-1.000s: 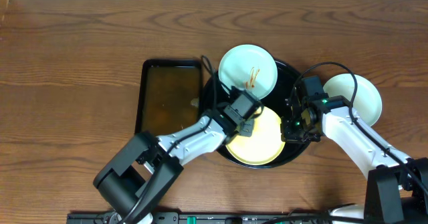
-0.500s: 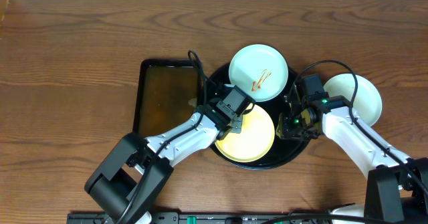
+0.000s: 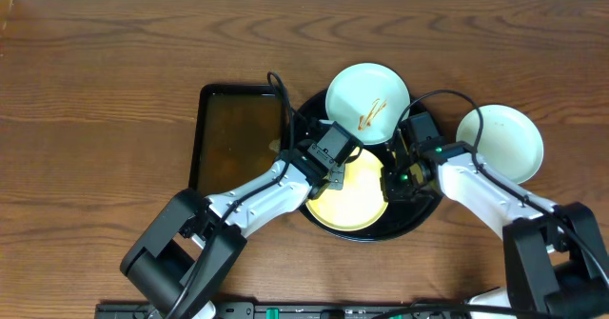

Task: Clean dirty plates on tray and stack at the side
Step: 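Scrub the yellow plate with the sponge in the left gripper, then move the sponge back over the water tray with the left gripper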

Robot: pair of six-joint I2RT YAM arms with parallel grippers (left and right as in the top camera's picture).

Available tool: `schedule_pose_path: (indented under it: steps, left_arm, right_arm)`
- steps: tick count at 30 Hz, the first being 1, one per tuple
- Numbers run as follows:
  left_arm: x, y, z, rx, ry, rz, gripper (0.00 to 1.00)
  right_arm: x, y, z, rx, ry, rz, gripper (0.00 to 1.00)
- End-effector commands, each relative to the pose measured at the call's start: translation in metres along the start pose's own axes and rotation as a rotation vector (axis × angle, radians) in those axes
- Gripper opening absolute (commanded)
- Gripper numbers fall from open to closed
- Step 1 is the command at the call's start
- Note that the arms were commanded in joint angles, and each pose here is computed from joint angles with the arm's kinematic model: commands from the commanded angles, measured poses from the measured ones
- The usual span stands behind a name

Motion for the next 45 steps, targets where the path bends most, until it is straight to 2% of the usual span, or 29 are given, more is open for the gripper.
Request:
schedule_pose_path:
  steps: [1,9,17,25,28,31,37,42,45]
  left_arm:
    - [-0.005,-0.002,0.008,-0.003,-0.049,-0.026,0.07]
    - [-0.012,-0.003,0.012,-0.004,-0.084,-0.04,0.07]
    - [-0.07,-0.024,0.034,-0.085,-0.055,-0.188,0.07]
    - [-0.067,-0.019,0.079,-0.19,-0.121,-0.094,0.07]
    - [-0.067,-0.021,0.066,-0.179,0.131,-0.053,0.07]
    - [-0.068,-0.02,0.046,-0.145,0.271,-0.038,0.07]
    - [-0.052,-0.012,0.006,-0.042,0.316,-0.012,0.07]
    - [-0.02,0.008,-0.026,0.008,0.325,0.087,0.07]
    - [-0.003,0.018,-0.029,0.024,0.289,0.138,0.07]
  right_arm:
    - [0.008,0.003,-0.009,0.035,0.106,-0.004,0.01]
    - [0.006,0.003,-0.016,0.038,0.191,-0.023,0.01]
    - [-0.019,-0.004,-0.009,0.017,0.171,-0.16,0.01]
    - [-0.043,-0.005,-0.006,-0.01,0.179,-0.268,0.01]
    - [-0.043,-0.004,-0.007,-0.009,0.182,-0.265,0.01]
    - [-0.042,-0.001,-0.008,-0.007,0.187,-0.241,0.01]
    - [-0.042,0.003,-0.009,0.01,0.191,-0.213,0.01]
    - [-0.041,0.004,-0.01,0.011,0.195,-0.207,0.01]
    - [-0.041,0.004,-0.01,0.011,0.197,-0.203,0.01]
Point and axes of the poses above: each gripper's point midway between its finger pads, its own x axis out along the fingers, its own z axis along the line the jaws close on, y = z × x, the point moved 10 cm from there along -x, back along the fingers, and after that the axes turned 12 degrees about x, right-handed, at the moved point
